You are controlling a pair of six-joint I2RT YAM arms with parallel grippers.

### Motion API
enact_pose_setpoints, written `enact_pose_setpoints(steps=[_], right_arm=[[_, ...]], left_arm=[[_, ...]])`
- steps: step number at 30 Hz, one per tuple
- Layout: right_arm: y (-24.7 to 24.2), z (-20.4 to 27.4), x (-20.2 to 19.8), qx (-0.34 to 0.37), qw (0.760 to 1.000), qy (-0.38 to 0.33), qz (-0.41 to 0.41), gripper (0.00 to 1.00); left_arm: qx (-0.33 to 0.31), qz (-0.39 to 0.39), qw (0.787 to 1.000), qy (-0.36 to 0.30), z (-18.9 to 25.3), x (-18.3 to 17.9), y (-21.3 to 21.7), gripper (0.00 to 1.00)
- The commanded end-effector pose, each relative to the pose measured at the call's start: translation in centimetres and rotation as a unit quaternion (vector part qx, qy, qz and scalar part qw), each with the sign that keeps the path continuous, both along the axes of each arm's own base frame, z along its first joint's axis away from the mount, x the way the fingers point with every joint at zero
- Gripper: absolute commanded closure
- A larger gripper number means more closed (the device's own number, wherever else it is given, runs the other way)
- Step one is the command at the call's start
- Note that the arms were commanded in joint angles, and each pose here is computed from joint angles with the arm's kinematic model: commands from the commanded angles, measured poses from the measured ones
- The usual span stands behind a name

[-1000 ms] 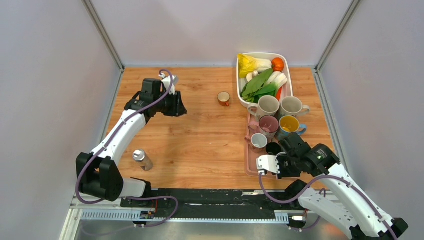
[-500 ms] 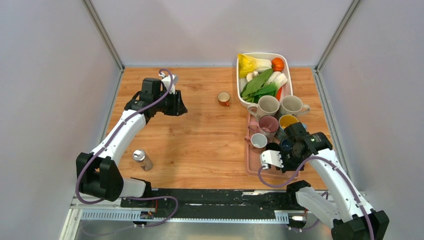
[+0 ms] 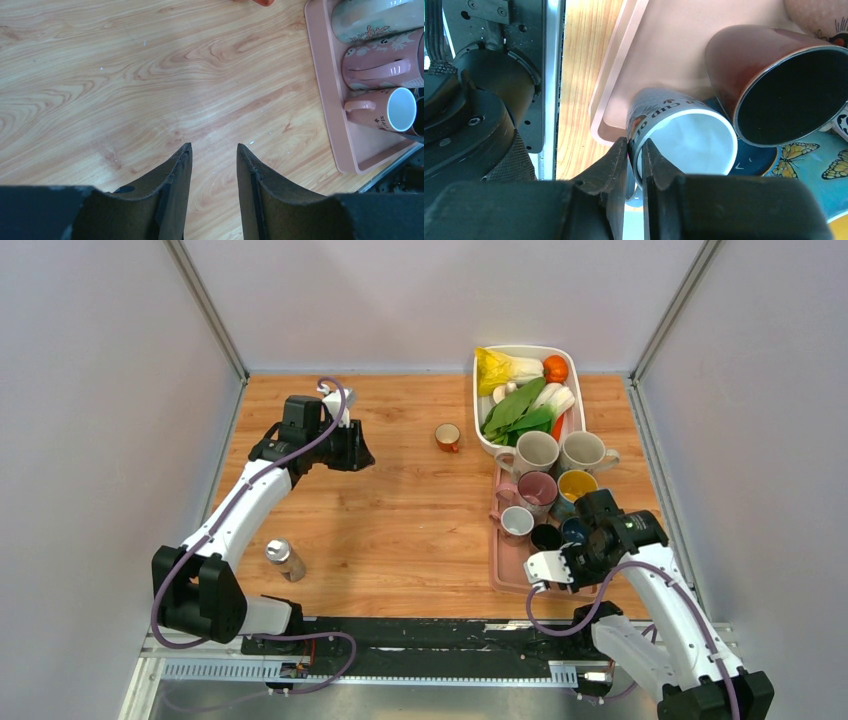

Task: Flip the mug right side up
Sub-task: Place the cup on the tray.

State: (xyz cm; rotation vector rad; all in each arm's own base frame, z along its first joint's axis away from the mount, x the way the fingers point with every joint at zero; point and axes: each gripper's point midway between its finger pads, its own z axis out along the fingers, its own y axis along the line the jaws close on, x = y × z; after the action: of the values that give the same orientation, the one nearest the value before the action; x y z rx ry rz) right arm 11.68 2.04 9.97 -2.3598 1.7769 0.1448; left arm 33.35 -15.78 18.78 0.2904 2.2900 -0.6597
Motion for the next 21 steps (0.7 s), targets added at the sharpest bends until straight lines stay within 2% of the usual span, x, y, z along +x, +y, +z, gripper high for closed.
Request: enact_pose_setpoints(steps=[1,3,7,10,16,21], right_arm=[[1.0,0.2,1.1,0.024,0.999,-0.029,0.03,0.82],[0.9,0.3,1.1,0.02,0.999,-0.03,0.029,0.79],[0.2,0.5,1.3,0.005,0.999,-0.044,0.024,0.57],[0.1,1.1,1.6,0.003,0.998,-0.064,0.028,0.49],[-0.1,2.5,2.2,0.003,0.996,-0.084,0.004,0.47],[0.1,5.6,4.0,0.007,0.992,-0.129,0.003,0.45]], left_arm=[[-0.009,-0.003,1.0,-0.028,1.5,0.2,-0.1,0.54],[-0.01,-0.004,1.0,-0.027,1.4,0.2,-0.1,0.54],[-0.012,-0.004,1.0,-0.025,1.4,0.3,-0.2,0.54],[-0.012,-0.005,1.0,-0.025,1.4,0.3,-0.3,0.54],[-0.013,-0.006,1.0,-0.024,1.4,0.3,-0.3,0.54],[-0.013,-0.006,1.0,-0.021,1.2,0.2,-0.3,0.54]])
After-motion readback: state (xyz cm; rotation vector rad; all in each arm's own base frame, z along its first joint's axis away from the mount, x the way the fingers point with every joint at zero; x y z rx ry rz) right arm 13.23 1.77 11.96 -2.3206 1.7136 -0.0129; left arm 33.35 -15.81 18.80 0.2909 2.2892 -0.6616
